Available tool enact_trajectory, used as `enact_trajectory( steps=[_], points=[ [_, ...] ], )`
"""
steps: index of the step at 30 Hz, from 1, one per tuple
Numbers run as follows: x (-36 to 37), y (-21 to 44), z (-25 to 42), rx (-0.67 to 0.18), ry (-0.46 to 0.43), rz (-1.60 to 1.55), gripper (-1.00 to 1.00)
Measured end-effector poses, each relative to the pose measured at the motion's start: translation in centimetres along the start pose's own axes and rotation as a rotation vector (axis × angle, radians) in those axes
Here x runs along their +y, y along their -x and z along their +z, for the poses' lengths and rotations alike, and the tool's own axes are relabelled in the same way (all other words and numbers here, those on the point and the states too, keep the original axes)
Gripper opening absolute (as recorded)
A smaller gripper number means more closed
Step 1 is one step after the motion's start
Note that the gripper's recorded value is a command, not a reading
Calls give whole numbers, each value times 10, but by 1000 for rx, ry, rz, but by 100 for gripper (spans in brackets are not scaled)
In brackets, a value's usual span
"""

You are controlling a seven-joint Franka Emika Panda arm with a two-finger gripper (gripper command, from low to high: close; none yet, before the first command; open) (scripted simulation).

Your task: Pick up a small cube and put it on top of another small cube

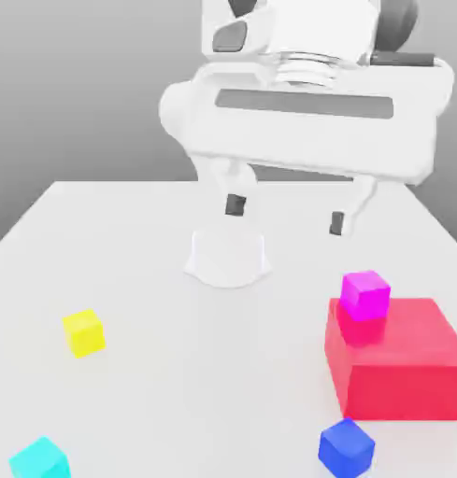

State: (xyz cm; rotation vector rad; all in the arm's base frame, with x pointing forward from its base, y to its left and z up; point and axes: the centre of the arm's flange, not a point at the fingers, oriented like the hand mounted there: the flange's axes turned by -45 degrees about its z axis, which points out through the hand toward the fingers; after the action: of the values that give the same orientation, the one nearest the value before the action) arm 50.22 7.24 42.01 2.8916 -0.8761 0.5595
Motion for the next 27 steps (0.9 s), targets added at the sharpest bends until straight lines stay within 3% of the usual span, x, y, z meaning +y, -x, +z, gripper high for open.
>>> enact_trajectory(
  steps=[16, 21, 22, 27],
  points=[
    [-35, 133, 180, -327, 111, 391, 0],
    [-36, 162, 234, -356, 116, 427, 0],
    [-36, 167, 244, -356, 117, 426, -100],
    [-36, 167, 244, -356, 114, 427, -100]
  ],
)
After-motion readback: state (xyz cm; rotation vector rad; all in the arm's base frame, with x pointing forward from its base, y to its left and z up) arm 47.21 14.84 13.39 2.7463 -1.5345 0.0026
